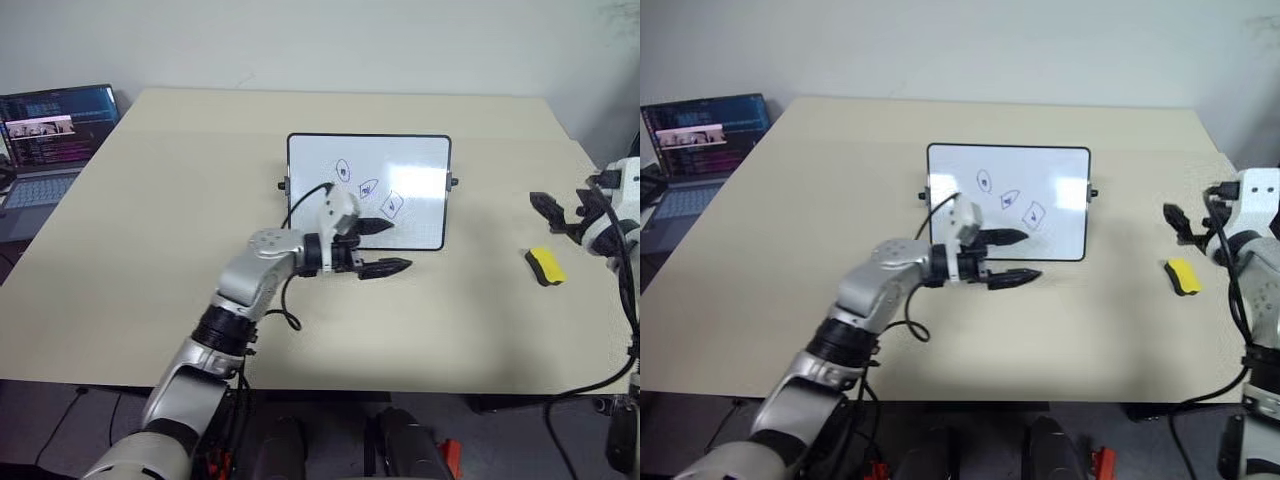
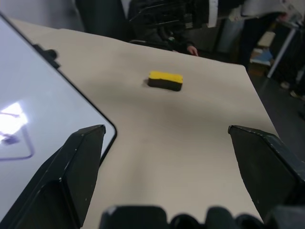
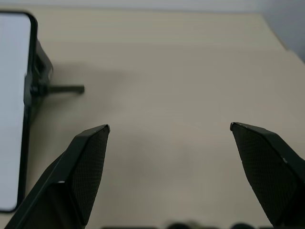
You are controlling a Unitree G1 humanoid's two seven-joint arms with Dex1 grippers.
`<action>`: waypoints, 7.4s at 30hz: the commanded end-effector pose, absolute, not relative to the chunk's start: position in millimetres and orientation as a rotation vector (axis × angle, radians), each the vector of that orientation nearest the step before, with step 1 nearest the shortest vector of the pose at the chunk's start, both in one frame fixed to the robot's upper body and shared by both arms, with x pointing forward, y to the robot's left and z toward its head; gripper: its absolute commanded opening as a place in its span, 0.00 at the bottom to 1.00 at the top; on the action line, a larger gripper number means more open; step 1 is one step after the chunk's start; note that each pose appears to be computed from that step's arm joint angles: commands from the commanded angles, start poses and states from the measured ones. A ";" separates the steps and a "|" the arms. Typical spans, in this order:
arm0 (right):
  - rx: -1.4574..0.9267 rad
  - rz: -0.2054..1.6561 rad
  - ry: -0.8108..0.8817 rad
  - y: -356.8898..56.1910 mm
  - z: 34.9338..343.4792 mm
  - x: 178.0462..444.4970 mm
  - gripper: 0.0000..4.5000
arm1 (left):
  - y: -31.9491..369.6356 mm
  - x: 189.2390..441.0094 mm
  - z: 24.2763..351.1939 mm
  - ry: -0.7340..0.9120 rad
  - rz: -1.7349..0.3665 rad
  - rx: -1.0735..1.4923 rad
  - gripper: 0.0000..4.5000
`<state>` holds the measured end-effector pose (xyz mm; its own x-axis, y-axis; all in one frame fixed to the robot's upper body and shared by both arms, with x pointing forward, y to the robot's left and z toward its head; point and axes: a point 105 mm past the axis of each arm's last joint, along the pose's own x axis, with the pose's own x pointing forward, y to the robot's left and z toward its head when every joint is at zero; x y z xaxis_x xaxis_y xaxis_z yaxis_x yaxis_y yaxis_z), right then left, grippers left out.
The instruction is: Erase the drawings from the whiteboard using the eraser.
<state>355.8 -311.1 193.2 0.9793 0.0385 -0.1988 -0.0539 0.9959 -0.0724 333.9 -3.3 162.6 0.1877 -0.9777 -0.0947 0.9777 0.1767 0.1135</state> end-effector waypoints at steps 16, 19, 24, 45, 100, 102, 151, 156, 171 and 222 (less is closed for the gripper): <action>-0.078 0.027 0.426 -337.2 167.1 353.4 0.99 | -31.4 317.4 155.2 -0.034 -1.455 0.206 1.00; -0.064 0.036 0.458 -339.2 163.6 350.6 0.99 | -31.2 315.8 152.2 -0.026 -1.456 0.213 1.00; -0.049 0.053 0.522 -342.2 150.0 344.3 0.99 | -27.1 315.6 150.6 -0.015 -1.445 0.213 1.00; -0.022 0.073 0.596 -339.9 121.2 337.5 0.80 | -15.6 316.5 146.2 0.003 -1.406 0.232 1.00; -0.208 0.554 -0.168 -63.6 274.7 413.7 0.28 | 151.2 380.0 177.9 -0.062 -0.716 0.349 1.00; -0.240 0.553 -0.195 -53.2 272.3 417.5 0.28 | 149.4 381.0 179.6 -0.071 -0.711 0.345 1.00; -0.432 0.622 0.122 -1.0 161.4 449.2 0.28 | 146.1 370.1 205.7 -0.121 -0.726 0.384 1.00; -0.430 0.462 0.120 -35.5 176.3 466.1 0.28 | 142.4 371.5 206.6 -0.126 -0.737 0.381 1.00; -0.565 0.569 0.161 -39.9 175.6 448.1 0.28 | 136.8 375.4 206.8 -0.129 -0.759 0.377 1.00; -0.593 0.431 0.087 -33.5 212.0 465.0 0.27 | 136.6 374.0 207.3 -0.132 -0.757 0.383 1.00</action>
